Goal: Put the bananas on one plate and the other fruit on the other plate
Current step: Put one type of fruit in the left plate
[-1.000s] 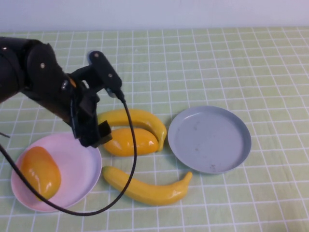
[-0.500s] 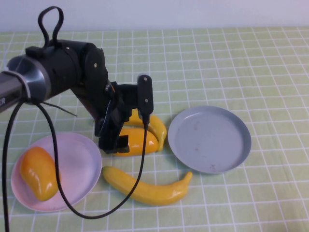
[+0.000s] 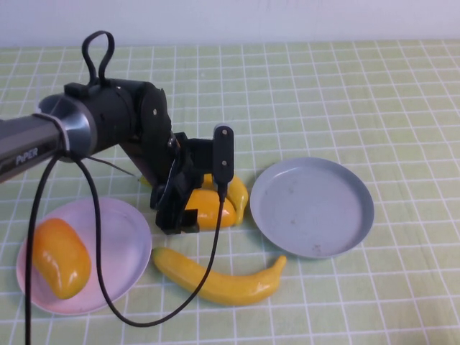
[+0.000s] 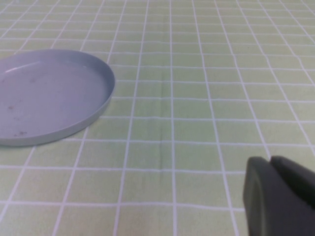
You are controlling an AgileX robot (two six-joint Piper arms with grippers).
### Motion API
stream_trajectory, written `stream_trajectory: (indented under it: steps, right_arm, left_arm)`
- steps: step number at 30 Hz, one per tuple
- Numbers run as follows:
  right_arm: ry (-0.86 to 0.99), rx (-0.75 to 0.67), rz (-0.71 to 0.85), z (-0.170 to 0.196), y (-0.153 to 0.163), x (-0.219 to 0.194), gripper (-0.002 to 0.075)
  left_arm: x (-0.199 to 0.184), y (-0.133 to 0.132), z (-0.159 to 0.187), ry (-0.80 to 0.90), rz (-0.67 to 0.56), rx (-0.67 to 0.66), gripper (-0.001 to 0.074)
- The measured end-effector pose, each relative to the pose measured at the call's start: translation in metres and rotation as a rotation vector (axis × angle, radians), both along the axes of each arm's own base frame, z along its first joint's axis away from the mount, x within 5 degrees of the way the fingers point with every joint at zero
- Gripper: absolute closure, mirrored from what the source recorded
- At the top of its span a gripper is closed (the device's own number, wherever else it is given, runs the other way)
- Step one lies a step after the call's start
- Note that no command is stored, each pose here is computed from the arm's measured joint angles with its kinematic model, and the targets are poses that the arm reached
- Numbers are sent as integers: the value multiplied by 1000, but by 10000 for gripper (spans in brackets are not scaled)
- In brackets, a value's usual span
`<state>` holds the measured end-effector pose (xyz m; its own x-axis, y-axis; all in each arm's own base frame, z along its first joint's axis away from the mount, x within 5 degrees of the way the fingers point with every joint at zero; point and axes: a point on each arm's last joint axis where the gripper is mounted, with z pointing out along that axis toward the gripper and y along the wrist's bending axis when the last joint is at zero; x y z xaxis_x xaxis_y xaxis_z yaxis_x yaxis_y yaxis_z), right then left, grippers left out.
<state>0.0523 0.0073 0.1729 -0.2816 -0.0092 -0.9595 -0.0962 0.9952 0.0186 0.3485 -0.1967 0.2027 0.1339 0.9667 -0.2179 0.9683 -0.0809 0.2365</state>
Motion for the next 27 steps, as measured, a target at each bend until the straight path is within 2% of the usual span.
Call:
stream_trajectory:
  steps: [7, 10, 14, 19, 22, 24, 27]
  right_arm:
    - [0, 0, 0, 0, 0, 0, 741]
    - [0, 0, 0, 0, 0, 0, 741]
    - [0, 0, 0, 0, 0, 0, 741]
    - [0, 0, 0, 0, 0, 0, 741]
    - [0, 0, 0, 0, 0, 0, 741]
    - [0, 0, 0, 0, 0, 0, 741]
    - [0, 0, 0, 0, 0, 0, 741]
  left_arm:
    - [6, -3, -25, 36, 2, 21, 153]
    - [6, -3, -26, 41, 7, 20, 205]
    - [5, -3, -20, 39, 40, 0, 206]
    - [-2, -4, 10, 29, 98, -71, 206]
    - [-7, -4, 40, 55, 293, -169, 206]
    - [-11, -2, 62, 87, 491, -247, 206]
    - [-18, 8, 82, 163, 874, -305, 206]
